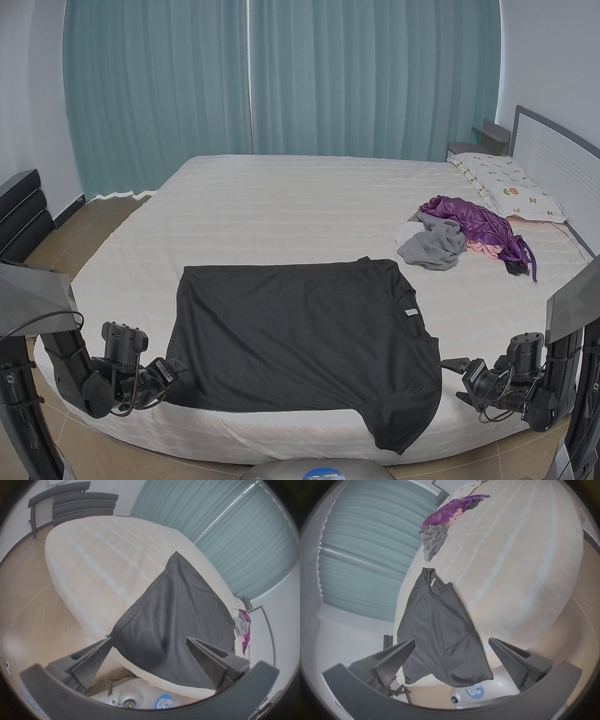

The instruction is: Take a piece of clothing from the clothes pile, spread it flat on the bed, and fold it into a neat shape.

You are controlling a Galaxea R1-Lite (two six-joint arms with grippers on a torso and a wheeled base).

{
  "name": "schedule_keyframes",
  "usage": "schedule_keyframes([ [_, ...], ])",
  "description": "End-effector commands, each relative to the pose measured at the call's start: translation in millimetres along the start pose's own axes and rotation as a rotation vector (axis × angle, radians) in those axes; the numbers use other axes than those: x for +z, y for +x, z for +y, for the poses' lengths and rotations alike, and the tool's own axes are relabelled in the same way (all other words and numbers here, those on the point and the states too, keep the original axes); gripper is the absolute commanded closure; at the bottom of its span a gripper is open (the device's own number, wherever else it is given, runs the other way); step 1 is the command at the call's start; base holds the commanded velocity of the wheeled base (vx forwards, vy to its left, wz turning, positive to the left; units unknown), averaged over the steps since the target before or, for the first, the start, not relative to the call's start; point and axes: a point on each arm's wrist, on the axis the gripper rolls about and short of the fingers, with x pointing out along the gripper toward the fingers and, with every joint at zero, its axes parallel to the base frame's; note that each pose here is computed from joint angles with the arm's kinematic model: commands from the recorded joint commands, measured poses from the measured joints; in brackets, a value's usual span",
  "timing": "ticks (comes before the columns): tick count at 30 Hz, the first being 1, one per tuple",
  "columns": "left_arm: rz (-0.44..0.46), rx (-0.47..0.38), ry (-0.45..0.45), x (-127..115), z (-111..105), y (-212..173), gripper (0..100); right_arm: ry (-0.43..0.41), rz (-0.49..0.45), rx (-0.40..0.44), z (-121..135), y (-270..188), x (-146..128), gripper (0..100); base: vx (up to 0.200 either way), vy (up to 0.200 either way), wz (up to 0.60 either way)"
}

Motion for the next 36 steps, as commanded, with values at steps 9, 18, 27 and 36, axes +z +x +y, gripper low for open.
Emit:
schedule_keyframes([
  [9,0.022,0.057,0.029,-14.1,15.5,11.8,0,0.0,-0.005,0.007,0.0,0.8,0.5,0,0.0,0.0,0.0],
  [18,0.001,0.091,0.023,-13.9,19.2,14.7,0,0.0,-0.005,0.008,0.3,0.6,0.6,0,0.0,0.0,0.0],
  [27,-0.012,0.117,0.019,-12.8,22.0,19.0,100,0.001,-0.007,0.008,0.1,0.5,0.9,0,0.0,0.0,0.0],
  [36,-0.053,0.177,0.019,-13.3,27.9,13.3,100,-0.012,-0.008,0.003,-0.2,0.5,0.4,0,0.0,0.0,0.0],
])
